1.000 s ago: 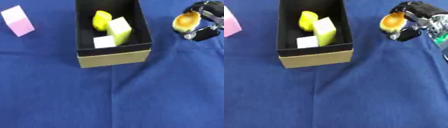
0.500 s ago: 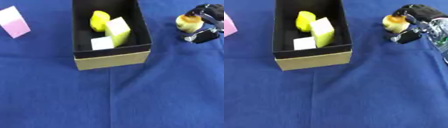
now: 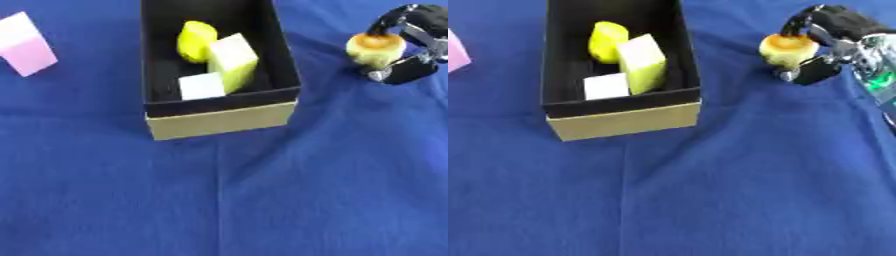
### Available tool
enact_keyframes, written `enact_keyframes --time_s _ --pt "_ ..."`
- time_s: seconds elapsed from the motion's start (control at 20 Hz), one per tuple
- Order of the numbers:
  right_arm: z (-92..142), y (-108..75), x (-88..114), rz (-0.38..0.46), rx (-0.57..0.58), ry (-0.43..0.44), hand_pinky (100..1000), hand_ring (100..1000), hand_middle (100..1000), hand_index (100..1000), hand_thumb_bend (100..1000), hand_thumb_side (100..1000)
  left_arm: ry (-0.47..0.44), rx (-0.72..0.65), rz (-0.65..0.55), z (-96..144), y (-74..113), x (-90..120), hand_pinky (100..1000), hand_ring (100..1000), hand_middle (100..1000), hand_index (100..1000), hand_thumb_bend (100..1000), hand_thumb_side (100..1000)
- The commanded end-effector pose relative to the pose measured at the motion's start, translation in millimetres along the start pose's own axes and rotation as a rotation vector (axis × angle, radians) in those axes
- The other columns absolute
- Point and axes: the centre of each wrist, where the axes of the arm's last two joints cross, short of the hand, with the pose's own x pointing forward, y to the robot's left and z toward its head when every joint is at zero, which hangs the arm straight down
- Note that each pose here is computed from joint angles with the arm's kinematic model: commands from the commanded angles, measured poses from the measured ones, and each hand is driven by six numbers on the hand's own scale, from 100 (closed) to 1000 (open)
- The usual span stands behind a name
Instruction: Pick up objects on the table and place them in the box.
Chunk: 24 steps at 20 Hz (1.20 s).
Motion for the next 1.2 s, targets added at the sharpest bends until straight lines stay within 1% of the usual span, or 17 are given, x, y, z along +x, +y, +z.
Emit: enact_keyframes --time_s 0.05,0.2,0.35,0.45,0.55,0.6,0.65,0.85,1.2 --pt "3.9 -16.7 -2.1 0.038 -0.063 0.01 823 800 635 738 444 328 -0.03 -0.008 -0.008 -5.2 2.1 6.7 781 544 503 804 150 639" --pt "3.9 -14.1 -1.9 0.043 -0.084 0.019 805 788 627 729 444 314 -0.032 -0.009 -0.007 -5.8 2.1 6.9 782 544 503 805 148 641" --pt "4.0 -12.8 -0.6 0.028 -0.108 0.012 789 775 586 693 444 287 -0.031 -0.009 -0.008 -5.7 2.4 6.8 782 544 502 804 147 640" --pt "4.4 -12.9 0.2 0.02 -0.126 0.007 788 772 573 682 444 284 -0.032 -0.009 -0.009 -6.1 2.7 7.0 782 544 502 805 146 640" --pt "4.8 -12.8 1.2 0.016 -0.135 0.002 788 770 571 682 443 285 -0.034 -0.009 -0.009 -6.6 2.6 7.2 782 544 502 805 147 639" --pt "5.1 -12.9 1.8 0.014 -0.136 -0.002 787 770 575 684 444 326 -0.034 -0.01 -0.009 -6.8 2.7 7.2 782 544 502 805 148 639" --pt "5.5 -13.4 2.8 0.012 -0.139 -0.008 786 770 581 690 443 275 -0.034 -0.01 -0.01 -6.9 2.9 7.2 782 545 501 805 147 639" --pt "8.3 -18.0 8.8 -0.002 -0.147 -0.045 785 770 593 699 441 264 -0.036 -0.009 -0.012 -7.3 3.8 7.4 783 546 502 805 149 635" --pt "15.7 -31.7 28.4 -0.01 -0.158 -0.143 789 770 600 707 440 254 -0.041 -0.01 -0.021 -9.2 6.5 8.1 784 550 503 806 161 625"
